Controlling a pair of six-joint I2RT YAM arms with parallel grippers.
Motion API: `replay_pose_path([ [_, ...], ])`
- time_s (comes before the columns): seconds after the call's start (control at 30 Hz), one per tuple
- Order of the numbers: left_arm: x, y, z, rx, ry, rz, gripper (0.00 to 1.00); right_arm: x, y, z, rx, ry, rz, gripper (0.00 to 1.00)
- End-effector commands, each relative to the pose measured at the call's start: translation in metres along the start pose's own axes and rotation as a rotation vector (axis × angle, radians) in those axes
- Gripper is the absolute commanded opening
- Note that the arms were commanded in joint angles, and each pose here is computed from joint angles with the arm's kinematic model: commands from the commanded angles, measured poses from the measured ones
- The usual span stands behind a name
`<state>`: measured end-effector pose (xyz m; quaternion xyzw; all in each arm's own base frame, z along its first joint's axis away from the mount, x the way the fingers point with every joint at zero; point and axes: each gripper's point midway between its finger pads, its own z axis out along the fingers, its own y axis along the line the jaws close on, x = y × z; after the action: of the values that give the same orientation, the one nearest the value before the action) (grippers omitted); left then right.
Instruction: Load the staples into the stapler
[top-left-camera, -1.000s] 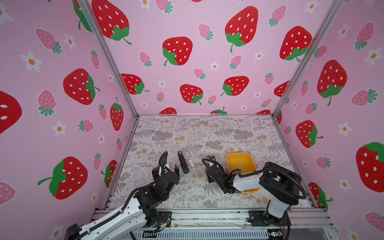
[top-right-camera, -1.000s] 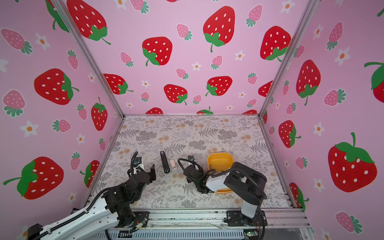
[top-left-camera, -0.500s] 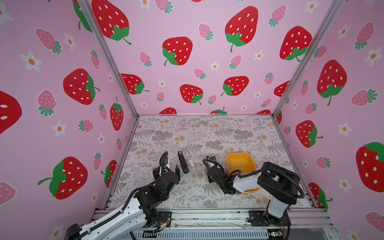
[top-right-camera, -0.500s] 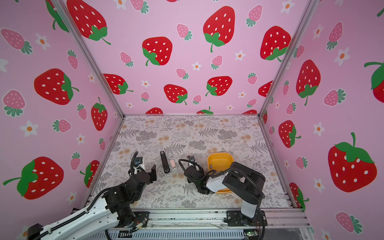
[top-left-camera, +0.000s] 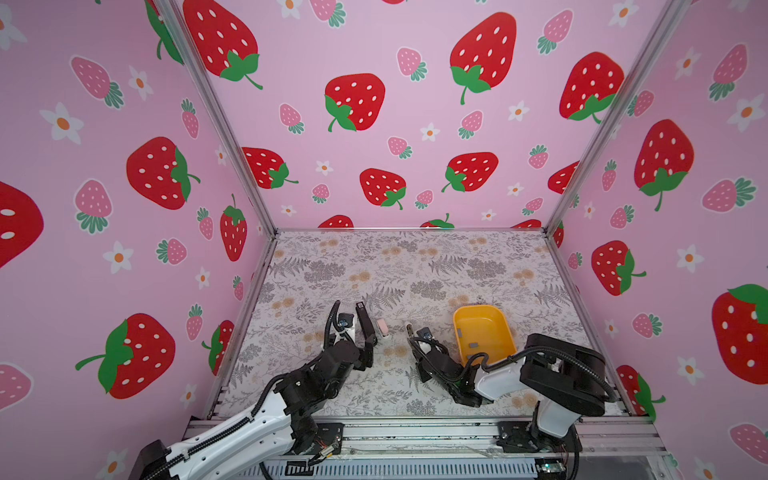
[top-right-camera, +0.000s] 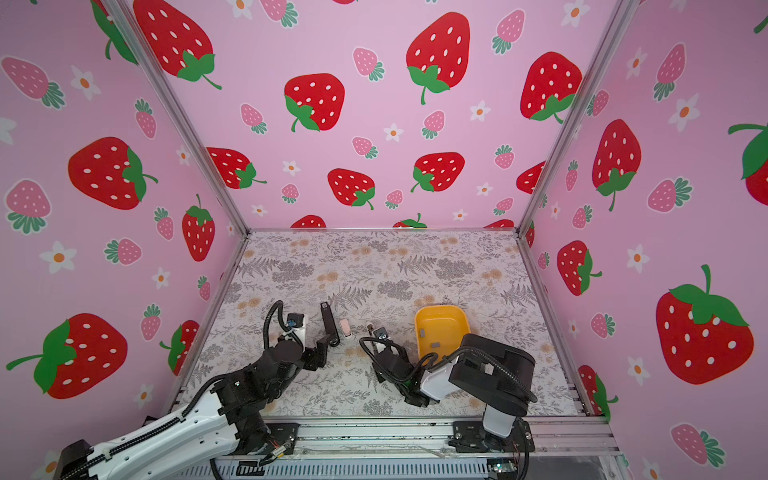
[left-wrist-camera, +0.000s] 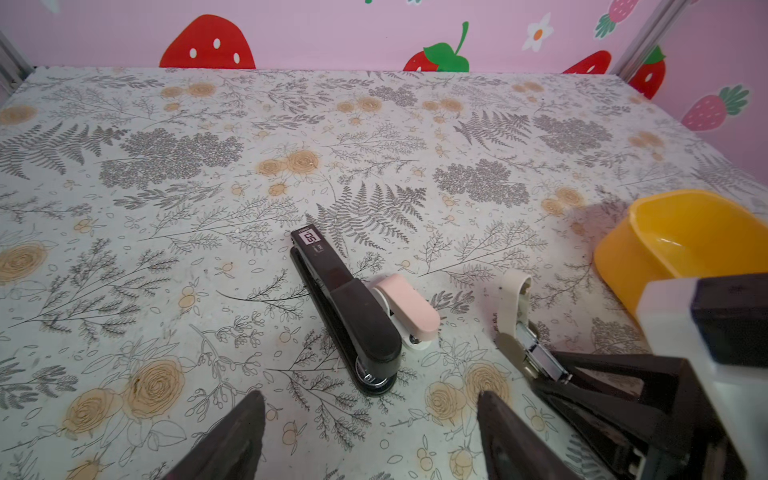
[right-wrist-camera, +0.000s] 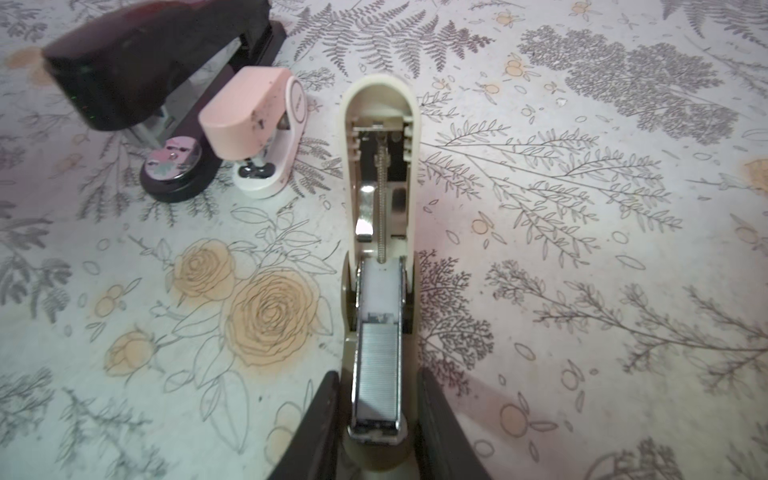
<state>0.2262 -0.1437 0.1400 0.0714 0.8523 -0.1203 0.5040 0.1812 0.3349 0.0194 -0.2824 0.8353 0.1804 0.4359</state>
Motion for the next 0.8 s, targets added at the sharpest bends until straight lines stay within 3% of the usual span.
replay_pose_path([
  [0.0, -0.003, -0.014, 0.0, 0.083, -0.02, -0.019, 0.81, 0.029, 0.016, -0.005, -0.068, 0.079, -0.077, 0.27],
  [0.23, -0.001, -0.029, 0.0, 0.167, -0.008, -0.04, 0.71, 0.032, 0.021, -0.005, -0.073, 0.076, -0.079, 0.3],
  [0.43, -0.001, -0.036, 0.001, 0.205, -0.006, -0.048, 0.67, 0.016, 0.021, -0.012, -0.076, 0.029, -0.065, 0.47],
  [0.77, -0.002, -0.057, 0.014, 0.268, 0.009, -0.033, 0.55, -0.019, 0.013, -0.04, -0.083, -0.081, -0.018, 0.46],
])
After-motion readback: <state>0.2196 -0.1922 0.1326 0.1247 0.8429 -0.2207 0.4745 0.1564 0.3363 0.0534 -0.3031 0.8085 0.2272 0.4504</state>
